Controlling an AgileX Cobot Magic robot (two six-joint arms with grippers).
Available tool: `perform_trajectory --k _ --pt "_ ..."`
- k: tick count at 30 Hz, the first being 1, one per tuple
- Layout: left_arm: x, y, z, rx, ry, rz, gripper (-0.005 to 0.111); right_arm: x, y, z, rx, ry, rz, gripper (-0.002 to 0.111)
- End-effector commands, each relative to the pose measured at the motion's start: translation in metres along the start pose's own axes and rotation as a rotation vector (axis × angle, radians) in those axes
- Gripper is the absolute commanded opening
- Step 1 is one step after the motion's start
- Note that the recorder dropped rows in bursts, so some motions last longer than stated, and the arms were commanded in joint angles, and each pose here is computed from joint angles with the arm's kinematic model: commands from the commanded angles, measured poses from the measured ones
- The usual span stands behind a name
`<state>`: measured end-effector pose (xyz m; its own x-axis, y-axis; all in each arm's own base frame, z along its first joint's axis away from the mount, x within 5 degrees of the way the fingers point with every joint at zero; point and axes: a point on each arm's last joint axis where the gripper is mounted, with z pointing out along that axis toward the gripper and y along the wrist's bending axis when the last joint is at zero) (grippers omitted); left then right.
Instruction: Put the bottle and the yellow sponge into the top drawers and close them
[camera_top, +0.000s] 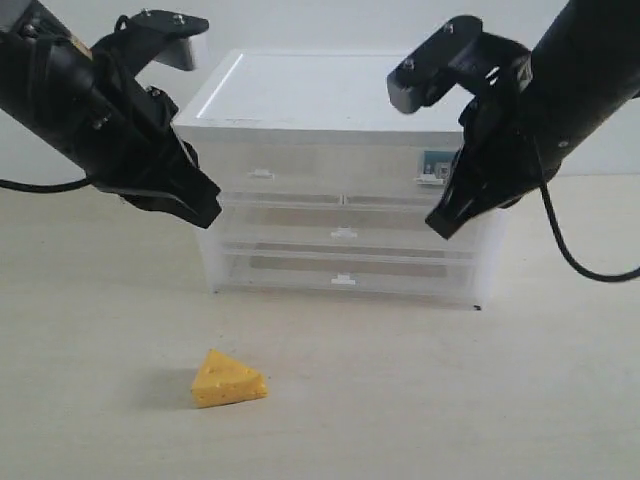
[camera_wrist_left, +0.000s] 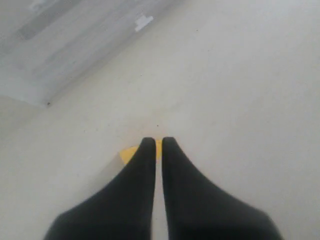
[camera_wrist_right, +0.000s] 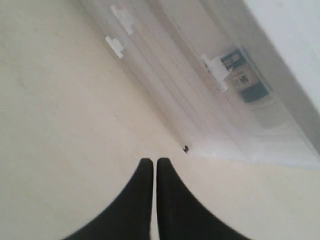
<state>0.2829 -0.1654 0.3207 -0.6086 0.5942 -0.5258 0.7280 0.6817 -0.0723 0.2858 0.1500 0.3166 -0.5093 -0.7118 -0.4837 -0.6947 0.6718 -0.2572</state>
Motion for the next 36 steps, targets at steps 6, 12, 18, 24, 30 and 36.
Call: perform_trajectory --k 6,12,18,24,30,36 --pt "0.010 0.002 0.012 -0.014 -0.039 -0.233 0.018 -0.035 -0.030 0.003 -0.176 -0.095 0.152 0.000" --pt "-0.001 0.013 0.018 -0.057 -0.181 -0.341 0.058 -0.045 -0.036 0.024 -0.133 -0.140 0.149 0.000" --pt "0.008 0.039 0.009 -0.038 -0.186 -0.475 0.060 -0.049 -0.040 0.026 -0.098 -0.193 0.155 0.000" --pt "0.019 0.045 0.012 -0.026 -0.319 -0.544 0.060 -0.051 -0.042 0.036 -0.081 -0.204 0.147 0.000" --pt "0.046 0.043 0.024 -0.056 -0.528 -0.702 0.059 -0.055 -0.045 0.046 -0.055 -0.239 0.154 0.000" --pt "0.061 0.030 0.038 0.098 -0.583 -0.788 0.056 -0.056 -0.047 0.046 -0.027 -0.251 0.137 0.000"
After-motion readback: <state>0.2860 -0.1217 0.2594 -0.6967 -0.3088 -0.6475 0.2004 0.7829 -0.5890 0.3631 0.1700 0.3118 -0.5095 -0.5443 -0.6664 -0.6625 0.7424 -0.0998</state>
